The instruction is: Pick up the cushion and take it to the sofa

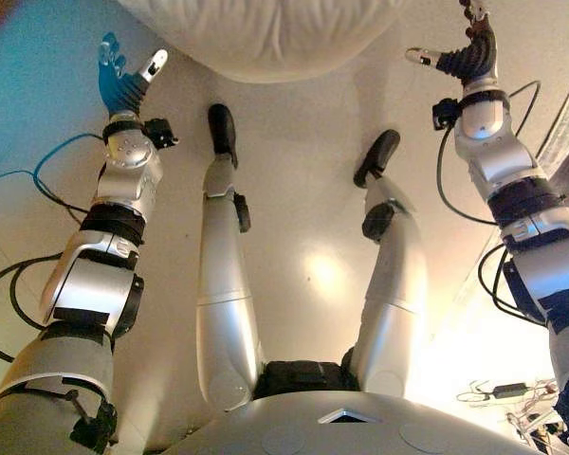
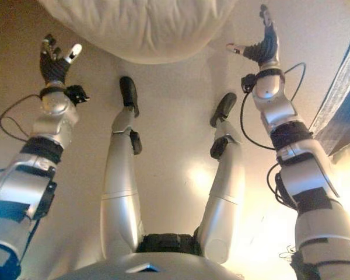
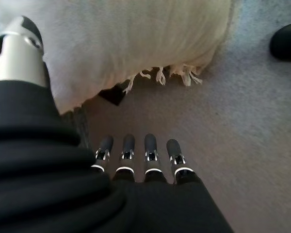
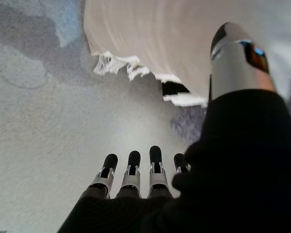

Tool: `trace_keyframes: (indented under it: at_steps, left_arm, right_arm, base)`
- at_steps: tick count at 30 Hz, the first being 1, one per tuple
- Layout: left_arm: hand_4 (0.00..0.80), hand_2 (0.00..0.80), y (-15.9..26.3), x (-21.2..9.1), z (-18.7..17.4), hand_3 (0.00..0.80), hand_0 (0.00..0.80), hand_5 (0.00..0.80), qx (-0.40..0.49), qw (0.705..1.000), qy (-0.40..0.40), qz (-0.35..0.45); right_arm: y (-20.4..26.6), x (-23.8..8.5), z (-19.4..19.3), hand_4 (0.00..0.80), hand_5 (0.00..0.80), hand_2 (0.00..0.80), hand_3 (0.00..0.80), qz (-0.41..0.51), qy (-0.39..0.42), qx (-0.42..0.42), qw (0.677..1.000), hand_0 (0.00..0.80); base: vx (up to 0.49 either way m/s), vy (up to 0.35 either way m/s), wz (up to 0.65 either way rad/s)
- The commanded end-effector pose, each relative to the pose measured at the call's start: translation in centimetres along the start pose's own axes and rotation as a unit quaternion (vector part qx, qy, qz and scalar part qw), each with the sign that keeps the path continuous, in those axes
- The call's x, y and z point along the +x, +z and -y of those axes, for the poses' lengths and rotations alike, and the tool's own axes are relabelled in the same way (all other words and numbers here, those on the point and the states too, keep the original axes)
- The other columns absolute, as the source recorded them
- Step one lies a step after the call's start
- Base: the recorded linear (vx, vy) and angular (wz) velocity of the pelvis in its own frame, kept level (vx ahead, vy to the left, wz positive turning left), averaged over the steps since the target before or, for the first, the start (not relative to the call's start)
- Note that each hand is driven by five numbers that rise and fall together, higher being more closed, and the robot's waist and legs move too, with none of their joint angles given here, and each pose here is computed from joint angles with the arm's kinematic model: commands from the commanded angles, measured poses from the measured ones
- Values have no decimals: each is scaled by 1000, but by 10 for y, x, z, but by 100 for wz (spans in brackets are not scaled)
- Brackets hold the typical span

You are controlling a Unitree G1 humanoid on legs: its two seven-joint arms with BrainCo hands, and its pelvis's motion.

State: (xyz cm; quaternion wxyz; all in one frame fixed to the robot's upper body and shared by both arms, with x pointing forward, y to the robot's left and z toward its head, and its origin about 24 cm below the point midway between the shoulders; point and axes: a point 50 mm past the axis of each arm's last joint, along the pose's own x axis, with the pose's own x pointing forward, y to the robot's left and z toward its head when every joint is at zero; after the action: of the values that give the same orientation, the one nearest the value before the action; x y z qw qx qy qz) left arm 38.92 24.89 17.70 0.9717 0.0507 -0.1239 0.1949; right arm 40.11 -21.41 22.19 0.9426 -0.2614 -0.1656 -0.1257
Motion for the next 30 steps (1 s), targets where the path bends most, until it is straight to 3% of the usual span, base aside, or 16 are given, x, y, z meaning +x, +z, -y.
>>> trace_keyframes:
  at_steps: [1,13,17,20,21,22,23,24,30]
  left_arm:
    - [0,0,19,6,0,0,0,0,-34,999,-2,36]
    - [0,0,73,15,53,0,0,0,-117,980,-142,80]
    - [0,0,91,10,75,0,0,0,-144,957,-230,100]
    - [0,0,102,-2,99,0,0,0,-187,923,-318,111]
    - [386,386,106,-5,104,386,386,386,-190,916,-334,115]
    - [781,781,109,-8,109,781,781,781,-192,911,-345,121]
    - [800,800,111,-10,112,800,800,800,-197,905,-356,121]
    - [800,800,118,-12,116,800,800,800,-201,899,-367,130]
    - [800,800,118,-30,131,800,800,800,-233,866,-419,142]
  right_arm:
    - [19,8,17,0,0,0,0,48,-9,9,999,0]
    - [82,18,-12,0,0,0,0,130,88,89,983,0]
    - [108,18,-23,0,0,0,0,164,152,130,966,0]
    - [125,12,-37,0,0,0,0,187,234,190,935,0]
    - [131,10,-41,0,0,0,0,193,255,201,926,0]
    - [136,8,-44,201,201,201,201,198,271,208,919,201]
    - [138,7,-47,402,402,402,402,199,282,211,914,402]
    - [145,6,-48,800,800,800,800,210,298,213,907,800]
    - [147,-1,-53,800,800,800,800,225,334,244,882,800]
  base:
    - [28,50,2]
    - [20,40,3]
    - [-23,24,5]
    - [23,-15,5]
    - [-18,-23,5]
    - [-18,-21,5]
    - [-96,-10,5]
    - [-87,-18,4]
    - [-28,-40,4]
